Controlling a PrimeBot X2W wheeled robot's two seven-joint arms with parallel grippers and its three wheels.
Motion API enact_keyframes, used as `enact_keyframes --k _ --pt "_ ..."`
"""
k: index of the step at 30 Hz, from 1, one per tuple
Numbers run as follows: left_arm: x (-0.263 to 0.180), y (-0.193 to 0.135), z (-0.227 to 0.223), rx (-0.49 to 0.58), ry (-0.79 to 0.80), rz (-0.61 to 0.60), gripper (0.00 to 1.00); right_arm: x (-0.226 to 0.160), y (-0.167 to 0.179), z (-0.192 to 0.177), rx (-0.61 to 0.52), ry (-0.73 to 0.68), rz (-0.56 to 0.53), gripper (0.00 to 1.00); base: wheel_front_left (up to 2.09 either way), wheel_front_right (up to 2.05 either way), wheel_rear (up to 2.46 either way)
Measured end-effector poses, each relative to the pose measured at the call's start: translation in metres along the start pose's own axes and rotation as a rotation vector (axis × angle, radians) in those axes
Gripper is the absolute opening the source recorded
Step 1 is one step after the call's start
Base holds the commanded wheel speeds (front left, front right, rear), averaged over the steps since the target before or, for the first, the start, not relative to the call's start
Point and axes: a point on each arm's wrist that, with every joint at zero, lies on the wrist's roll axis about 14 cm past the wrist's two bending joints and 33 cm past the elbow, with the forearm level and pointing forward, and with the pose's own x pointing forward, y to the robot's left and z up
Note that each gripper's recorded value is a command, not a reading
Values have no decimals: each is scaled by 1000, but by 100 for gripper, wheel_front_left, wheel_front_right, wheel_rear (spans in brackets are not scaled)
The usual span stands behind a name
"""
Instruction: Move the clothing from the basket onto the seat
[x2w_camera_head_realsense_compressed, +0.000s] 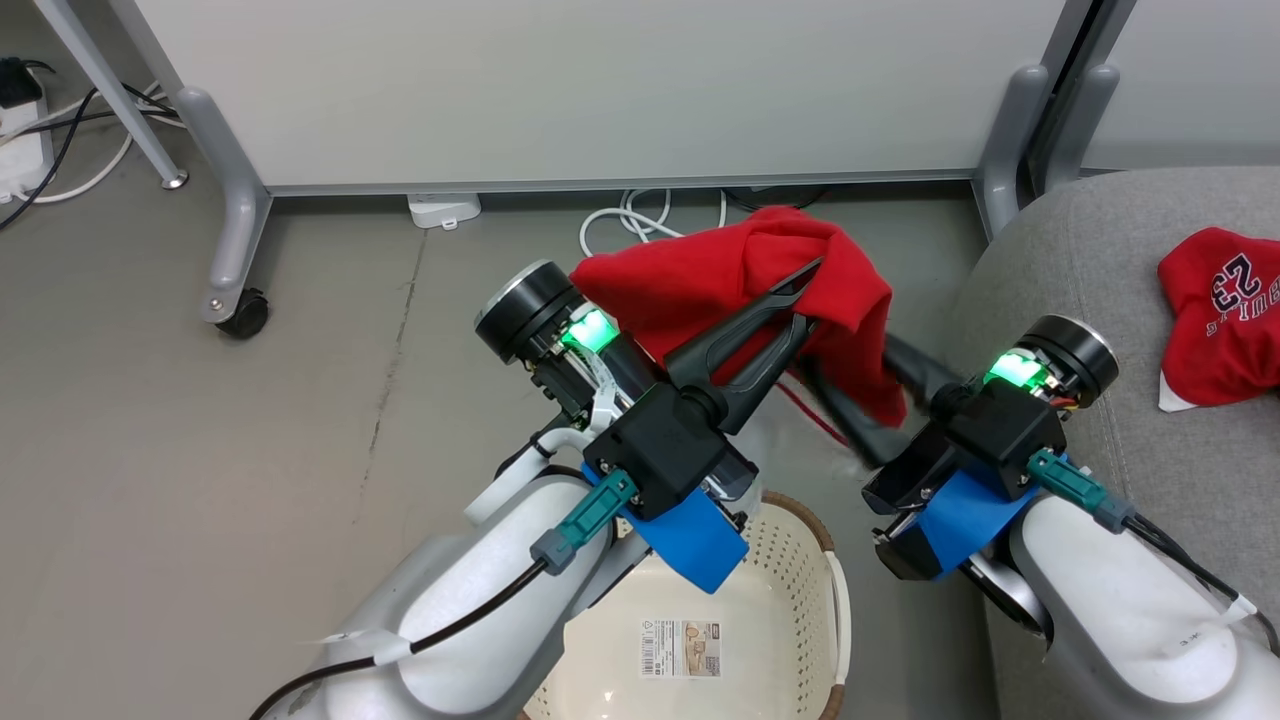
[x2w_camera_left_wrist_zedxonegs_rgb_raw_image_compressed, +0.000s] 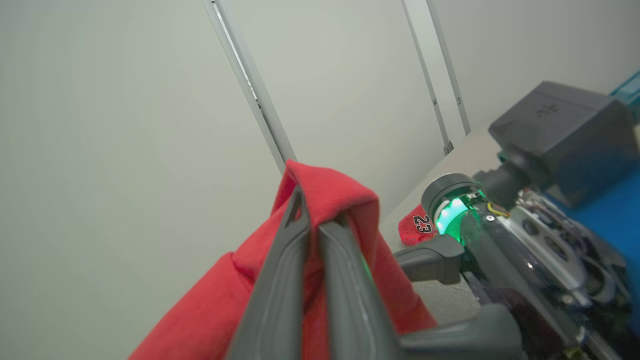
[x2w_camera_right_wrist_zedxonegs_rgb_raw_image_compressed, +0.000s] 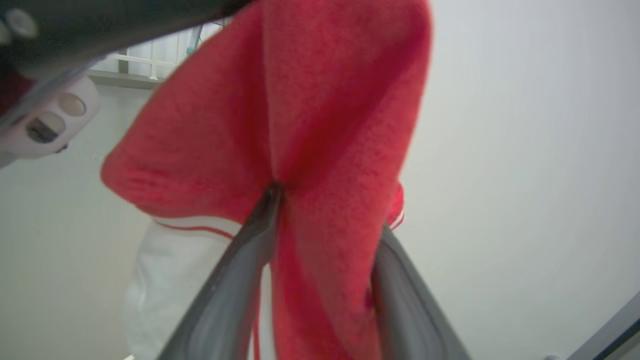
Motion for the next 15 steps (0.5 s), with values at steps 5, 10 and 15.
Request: enact_keyframes --k 5,10,15 --pt "0 1 -1 -1 1 0 0 0 -1 1 6 -5 -5 0 0 0 0" --pt "1 0 0 0 0 -1 0 -1 -2 5 8 -14 -14 0 0 0 0" --pt "0 0 0 0 2 -5 0 -2 -4 6 11 -19 -26 0 0 0 0"
